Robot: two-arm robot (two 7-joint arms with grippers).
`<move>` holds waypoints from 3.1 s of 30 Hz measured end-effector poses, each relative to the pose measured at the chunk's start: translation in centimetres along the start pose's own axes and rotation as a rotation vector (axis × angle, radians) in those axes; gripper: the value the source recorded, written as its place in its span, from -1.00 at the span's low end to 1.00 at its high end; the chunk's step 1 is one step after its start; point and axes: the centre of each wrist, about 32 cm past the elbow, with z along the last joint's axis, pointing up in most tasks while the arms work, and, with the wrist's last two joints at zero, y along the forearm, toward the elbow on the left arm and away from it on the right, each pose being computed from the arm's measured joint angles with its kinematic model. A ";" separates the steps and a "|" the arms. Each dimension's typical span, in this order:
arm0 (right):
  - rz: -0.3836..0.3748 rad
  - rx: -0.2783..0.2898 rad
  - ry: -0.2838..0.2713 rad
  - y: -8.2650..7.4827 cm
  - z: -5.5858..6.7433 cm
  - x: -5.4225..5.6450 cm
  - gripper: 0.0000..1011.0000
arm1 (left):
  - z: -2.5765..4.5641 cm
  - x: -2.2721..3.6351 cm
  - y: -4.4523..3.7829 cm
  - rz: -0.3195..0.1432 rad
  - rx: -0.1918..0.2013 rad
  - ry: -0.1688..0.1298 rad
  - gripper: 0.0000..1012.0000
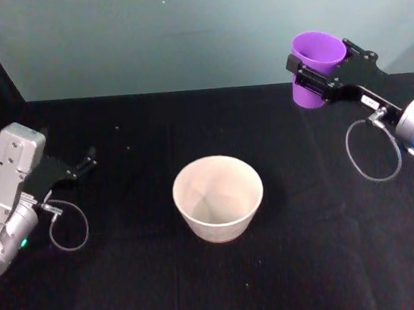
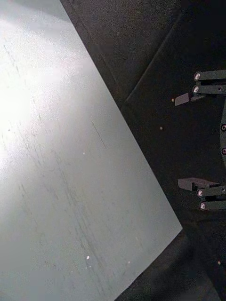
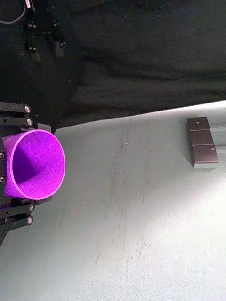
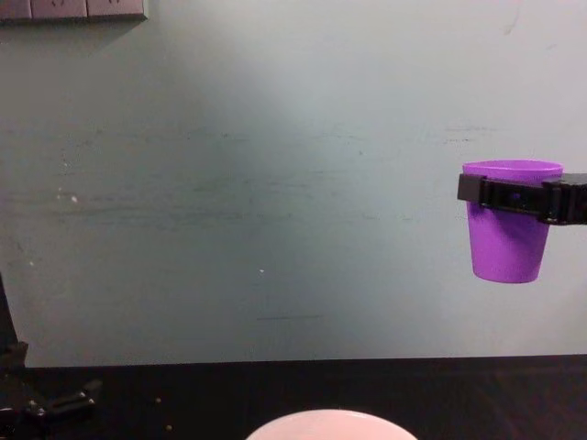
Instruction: Pick up the cup and pour the mung beans from the cup into the bowl.
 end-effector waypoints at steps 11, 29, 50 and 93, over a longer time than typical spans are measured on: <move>-0.001 0.000 0.001 0.0 0.0 0.0 0.49 | 0.00 0.00 0.00 0.000 0.000 0.000 0.98; -0.001 0.001 0.002 0.0 -0.1 0.0 0.49 | 0.00 0.00 0.00 0.000 0.000 0.000 0.98; -0.001 0.001 0.002 0.0 -0.1 0.0 0.49 | 0.00 0.00 0.00 0.000 0.000 0.000 0.98; -0.001 0.001 0.002 0.0 -0.1 0.0 0.49 | 0.00 0.00 0.00 0.000 0.000 0.000 0.98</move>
